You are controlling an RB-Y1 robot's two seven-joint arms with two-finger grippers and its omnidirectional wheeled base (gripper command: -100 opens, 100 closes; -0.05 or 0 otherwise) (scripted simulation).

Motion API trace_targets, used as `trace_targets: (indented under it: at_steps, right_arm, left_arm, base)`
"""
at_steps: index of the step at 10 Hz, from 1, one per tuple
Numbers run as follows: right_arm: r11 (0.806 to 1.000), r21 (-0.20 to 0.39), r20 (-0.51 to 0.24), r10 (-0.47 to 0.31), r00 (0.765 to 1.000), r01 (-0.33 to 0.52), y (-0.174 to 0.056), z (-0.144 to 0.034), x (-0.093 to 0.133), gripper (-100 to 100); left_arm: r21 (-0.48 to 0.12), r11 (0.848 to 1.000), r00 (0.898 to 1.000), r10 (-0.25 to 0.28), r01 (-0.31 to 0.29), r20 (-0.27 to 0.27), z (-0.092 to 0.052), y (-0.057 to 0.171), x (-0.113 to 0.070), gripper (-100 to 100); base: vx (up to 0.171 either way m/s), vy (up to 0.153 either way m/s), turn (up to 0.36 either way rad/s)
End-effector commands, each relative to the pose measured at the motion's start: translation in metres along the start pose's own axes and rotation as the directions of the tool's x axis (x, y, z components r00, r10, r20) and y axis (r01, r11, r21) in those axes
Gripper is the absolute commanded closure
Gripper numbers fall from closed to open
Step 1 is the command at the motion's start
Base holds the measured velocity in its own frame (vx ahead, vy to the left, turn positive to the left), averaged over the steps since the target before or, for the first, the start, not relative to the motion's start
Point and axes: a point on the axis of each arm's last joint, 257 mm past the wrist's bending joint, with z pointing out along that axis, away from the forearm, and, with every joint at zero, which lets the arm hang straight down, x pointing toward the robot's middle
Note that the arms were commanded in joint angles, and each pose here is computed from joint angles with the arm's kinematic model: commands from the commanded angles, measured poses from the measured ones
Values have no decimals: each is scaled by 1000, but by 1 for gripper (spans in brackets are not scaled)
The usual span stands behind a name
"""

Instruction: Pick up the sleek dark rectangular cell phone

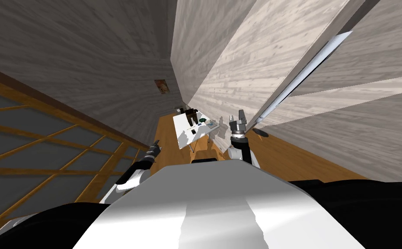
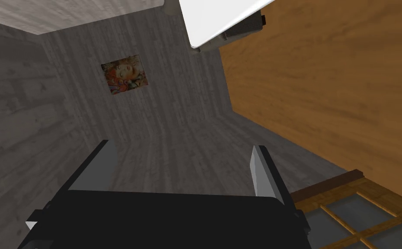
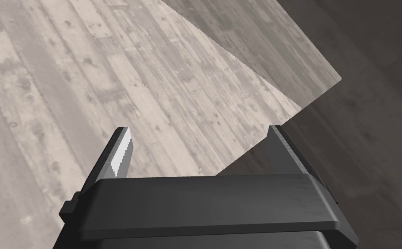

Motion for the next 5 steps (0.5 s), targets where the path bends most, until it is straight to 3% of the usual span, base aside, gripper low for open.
trace_targets:
  at_steps: [1,4,5]
  right_arm:
    - [1000,0,0,0,1000,0,0,0,0,0]
    - [1000,0,0,0,1000,0,0,0,0,0]
    - [1000,0,0,0,1000,0,0,0,0,0]
  left_arm:
    - [-73,997,1000,20,-21,-16,-2,19,-8,-100]
    - [-152,988,999,20,-25,-37,-5,39,-13,-100]
    - [-206,977,998,41,-51,-54,-8,53,-20,-100]
  base:
    - [-5,-14,-153]
    - [0,-16,-174]
    - [9,-30,-241]
